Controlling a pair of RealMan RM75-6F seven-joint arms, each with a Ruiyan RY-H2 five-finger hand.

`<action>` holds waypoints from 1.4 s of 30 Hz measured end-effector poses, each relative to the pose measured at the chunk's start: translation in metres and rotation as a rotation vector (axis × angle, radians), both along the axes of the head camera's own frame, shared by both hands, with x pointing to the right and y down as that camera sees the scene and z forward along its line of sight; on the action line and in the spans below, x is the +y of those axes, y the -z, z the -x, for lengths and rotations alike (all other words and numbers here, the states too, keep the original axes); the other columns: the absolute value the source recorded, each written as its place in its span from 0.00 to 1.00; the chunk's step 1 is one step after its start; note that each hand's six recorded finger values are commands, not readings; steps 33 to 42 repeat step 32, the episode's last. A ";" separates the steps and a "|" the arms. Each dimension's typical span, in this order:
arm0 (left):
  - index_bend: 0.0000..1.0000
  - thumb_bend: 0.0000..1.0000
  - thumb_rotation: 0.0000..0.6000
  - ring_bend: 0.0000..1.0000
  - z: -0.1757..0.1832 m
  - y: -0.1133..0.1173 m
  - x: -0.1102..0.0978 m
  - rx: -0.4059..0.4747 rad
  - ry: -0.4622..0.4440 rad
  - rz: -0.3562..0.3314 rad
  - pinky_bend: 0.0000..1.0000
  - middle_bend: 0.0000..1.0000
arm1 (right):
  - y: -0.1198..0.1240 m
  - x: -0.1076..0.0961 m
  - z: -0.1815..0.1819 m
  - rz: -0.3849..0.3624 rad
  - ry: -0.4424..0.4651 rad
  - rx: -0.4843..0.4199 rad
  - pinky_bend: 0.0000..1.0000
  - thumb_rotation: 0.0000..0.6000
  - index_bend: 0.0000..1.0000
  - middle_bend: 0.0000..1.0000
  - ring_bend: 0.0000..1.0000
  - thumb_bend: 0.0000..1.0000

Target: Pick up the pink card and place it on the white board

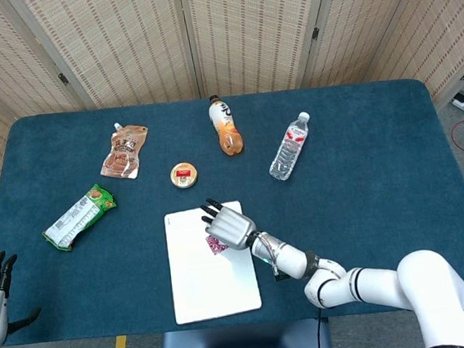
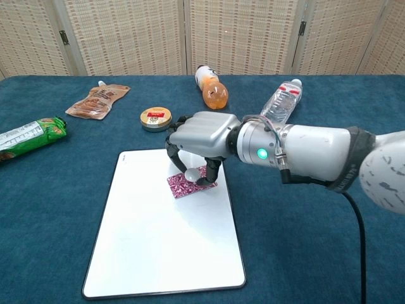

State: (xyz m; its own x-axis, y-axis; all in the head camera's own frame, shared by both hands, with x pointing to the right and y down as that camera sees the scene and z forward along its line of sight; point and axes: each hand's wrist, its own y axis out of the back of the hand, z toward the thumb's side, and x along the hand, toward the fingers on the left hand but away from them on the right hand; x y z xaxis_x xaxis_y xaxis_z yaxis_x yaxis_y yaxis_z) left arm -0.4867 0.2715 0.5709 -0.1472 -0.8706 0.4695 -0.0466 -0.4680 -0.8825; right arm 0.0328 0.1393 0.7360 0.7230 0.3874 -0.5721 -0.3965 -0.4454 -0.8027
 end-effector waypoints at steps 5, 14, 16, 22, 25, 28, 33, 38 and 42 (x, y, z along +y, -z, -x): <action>0.00 0.13 1.00 0.00 0.003 0.000 0.001 -0.001 0.006 0.001 0.00 0.00 | -0.004 0.000 0.004 0.004 0.005 0.025 0.00 0.98 0.29 0.20 0.01 0.32; 0.00 0.13 1.00 0.00 0.001 -0.002 -0.002 0.009 0.001 -0.002 0.00 0.00 | 0.021 -0.021 -0.034 -0.043 -0.096 -0.006 0.00 0.98 0.21 0.19 0.01 0.32; 0.00 0.13 1.00 0.00 0.000 -0.003 -0.003 0.012 -0.003 -0.002 0.00 0.00 | 0.030 -0.026 -0.053 -0.064 -0.134 -0.007 0.00 0.98 0.21 0.19 0.01 0.32; 0.00 0.13 1.00 0.00 -0.007 -0.006 -0.010 0.029 -0.024 -0.011 0.00 0.00 | 0.062 -0.036 -0.139 -0.154 -0.280 0.021 0.00 0.98 0.21 0.19 0.02 0.32; 0.00 0.13 1.00 0.00 -0.012 -0.007 -0.014 0.035 -0.037 -0.017 0.00 0.00 | 0.080 -0.031 -0.184 -0.187 -0.369 0.038 0.00 0.98 0.21 0.19 0.04 0.32; 0.00 0.13 1.00 0.00 -0.016 -0.008 -0.018 0.038 -0.054 -0.027 0.00 0.00 | 0.095 -0.019 -0.226 -0.209 -0.459 0.048 0.00 0.99 0.21 0.19 0.06 0.32; 0.00 0.13 1.00 0.00 -0.023 -0.008 -0.024 0.042 -0.074 -0.039 0.00 0.00 | 0.117 0.000 -0.279 -0.243 -0.585 0.053 0.00 0.98 0.21 0.19 0.06 0.32; 0.00 0.13 1.00 0.00 -0.023 -0.008 -0.024 0.042 -0.074 -0.039 0.00 0.00 | 0.117 0.000 -0.279 -0.243 -0.585 0.053 0.00 0.98 0.21 0.19 0.06 0.32; 0.00 0.13 1.00 0.00 -0.023 -0.008 -0.024 0.042 -0.074 -0.039 0.00 0.00 | 0.117 0.000 -0.279 -0.243 -0.585 0.053 0.00 0.98 0.21 0.19 0.06 0.32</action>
